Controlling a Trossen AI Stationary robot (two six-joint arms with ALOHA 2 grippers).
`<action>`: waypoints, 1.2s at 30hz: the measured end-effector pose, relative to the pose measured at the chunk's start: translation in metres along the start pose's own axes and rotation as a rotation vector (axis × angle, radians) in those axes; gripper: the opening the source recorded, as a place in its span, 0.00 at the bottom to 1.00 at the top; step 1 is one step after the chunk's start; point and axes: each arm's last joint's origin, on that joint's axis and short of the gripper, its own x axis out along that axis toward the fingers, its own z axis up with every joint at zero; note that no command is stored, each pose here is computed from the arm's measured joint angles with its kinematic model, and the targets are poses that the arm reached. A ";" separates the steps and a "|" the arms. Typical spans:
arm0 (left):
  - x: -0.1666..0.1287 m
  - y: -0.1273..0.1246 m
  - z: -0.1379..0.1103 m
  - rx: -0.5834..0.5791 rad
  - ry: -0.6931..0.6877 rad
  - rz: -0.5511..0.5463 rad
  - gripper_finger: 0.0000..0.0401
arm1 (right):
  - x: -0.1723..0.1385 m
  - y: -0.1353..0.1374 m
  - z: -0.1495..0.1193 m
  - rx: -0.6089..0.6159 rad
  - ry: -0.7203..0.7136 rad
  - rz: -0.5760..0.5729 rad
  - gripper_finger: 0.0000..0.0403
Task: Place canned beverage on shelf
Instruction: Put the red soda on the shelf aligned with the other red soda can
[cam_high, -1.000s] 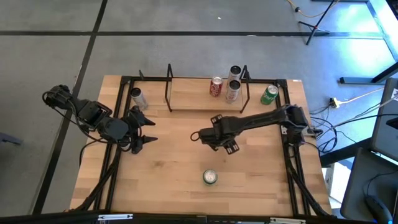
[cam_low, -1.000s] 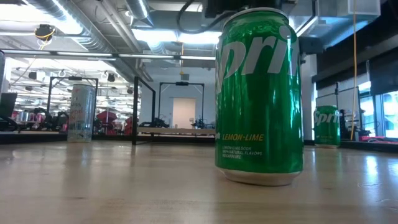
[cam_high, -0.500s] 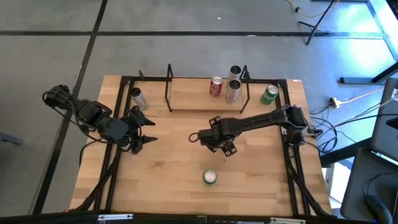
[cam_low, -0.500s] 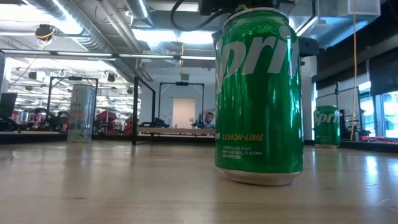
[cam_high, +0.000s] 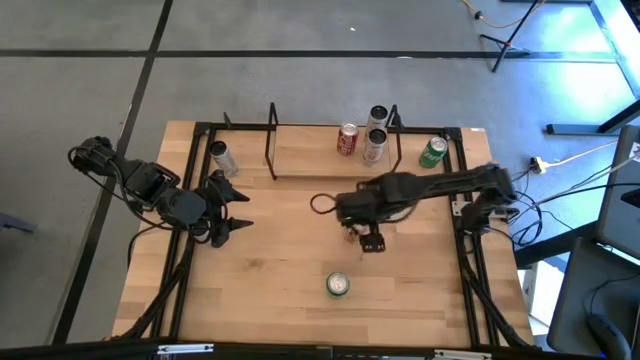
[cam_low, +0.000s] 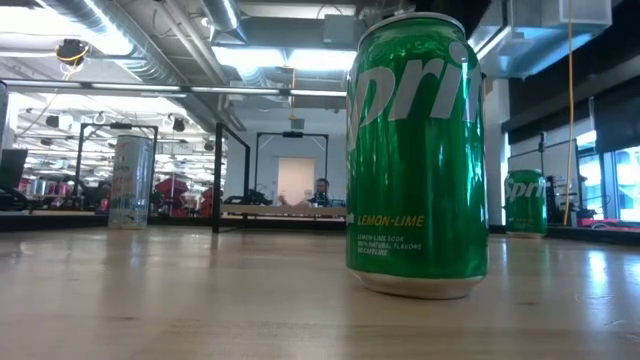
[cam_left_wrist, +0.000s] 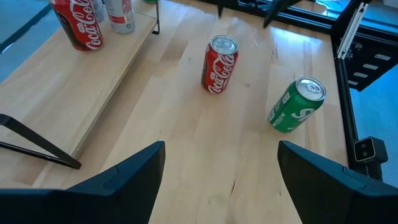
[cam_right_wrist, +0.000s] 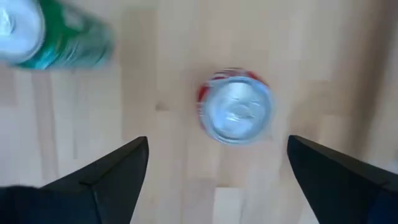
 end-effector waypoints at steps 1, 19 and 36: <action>0.000 0.000 0.000 0.002 0.000 0.000 0.74 | -0.005 -0.001 -0.004 0.032 -0.031 -0.027 0.91; 0.000 0.000 0.000 0.002 -0.002 0.000 0.74 | 0.018 0.013 -0.025 0.859 -0.284 -0.160 0.91; 0.000 0.000 0.000 0.002 -0.001 0.000 0.74 | 0.052 0.017 -0.014 0.931 -0.222 -0.226 0.91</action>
